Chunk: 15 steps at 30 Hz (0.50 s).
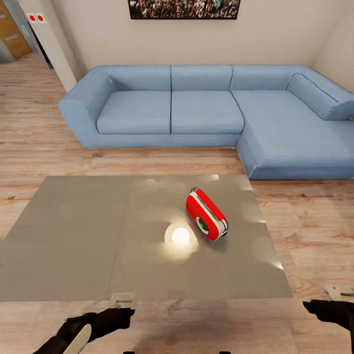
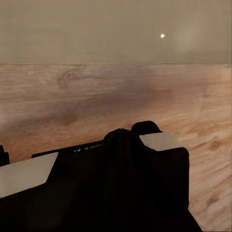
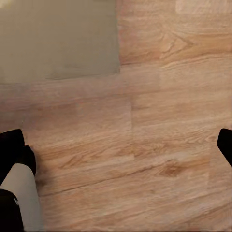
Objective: Turn on the radio receiver that's on the table in the living room.
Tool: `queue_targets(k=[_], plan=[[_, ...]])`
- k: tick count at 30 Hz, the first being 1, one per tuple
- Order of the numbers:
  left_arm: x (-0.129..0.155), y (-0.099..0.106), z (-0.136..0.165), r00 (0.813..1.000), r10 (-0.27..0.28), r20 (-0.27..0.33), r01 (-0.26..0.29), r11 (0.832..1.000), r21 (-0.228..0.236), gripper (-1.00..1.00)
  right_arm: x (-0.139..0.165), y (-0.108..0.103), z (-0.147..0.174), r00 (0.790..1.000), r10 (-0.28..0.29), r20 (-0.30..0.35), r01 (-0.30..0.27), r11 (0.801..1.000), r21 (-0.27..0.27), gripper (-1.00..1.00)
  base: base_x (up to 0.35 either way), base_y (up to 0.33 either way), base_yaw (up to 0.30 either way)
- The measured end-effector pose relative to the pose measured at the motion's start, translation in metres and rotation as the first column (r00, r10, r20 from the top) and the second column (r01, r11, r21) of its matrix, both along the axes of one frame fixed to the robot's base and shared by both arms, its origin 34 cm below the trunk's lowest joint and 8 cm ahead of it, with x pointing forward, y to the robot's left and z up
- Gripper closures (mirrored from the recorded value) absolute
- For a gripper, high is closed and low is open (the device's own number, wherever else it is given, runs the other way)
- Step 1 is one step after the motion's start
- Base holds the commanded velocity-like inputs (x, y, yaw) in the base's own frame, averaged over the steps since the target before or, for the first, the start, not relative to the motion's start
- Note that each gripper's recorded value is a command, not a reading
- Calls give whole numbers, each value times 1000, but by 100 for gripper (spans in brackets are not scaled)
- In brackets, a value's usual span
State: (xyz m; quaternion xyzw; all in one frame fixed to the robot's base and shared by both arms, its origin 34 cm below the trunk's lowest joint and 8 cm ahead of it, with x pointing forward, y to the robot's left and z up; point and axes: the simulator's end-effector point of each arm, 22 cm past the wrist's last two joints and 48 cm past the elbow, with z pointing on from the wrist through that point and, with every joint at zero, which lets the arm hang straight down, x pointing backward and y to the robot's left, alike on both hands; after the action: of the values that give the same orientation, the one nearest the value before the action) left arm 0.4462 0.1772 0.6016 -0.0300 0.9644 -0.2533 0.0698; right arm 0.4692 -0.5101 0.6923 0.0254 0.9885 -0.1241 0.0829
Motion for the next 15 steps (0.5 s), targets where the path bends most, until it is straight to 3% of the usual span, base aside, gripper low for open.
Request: queue_targets(k=[6,12,15], plan=[[-62,2,-30,995,-68,-69,71,997,44,100,-50,13,-45,997,-9,-73,16,996,88,-100,0,0,0],[-122,42,-58,985,-54,-167,77,988,135,100,-127,67,-106,978,6,-208,48,966,254,-100,0,0,0],[-148,58,-68,977,-36,-209,73,982,174,100,-168,89,-128,961,31,-276,52,956,289,-100,0,0,0]])
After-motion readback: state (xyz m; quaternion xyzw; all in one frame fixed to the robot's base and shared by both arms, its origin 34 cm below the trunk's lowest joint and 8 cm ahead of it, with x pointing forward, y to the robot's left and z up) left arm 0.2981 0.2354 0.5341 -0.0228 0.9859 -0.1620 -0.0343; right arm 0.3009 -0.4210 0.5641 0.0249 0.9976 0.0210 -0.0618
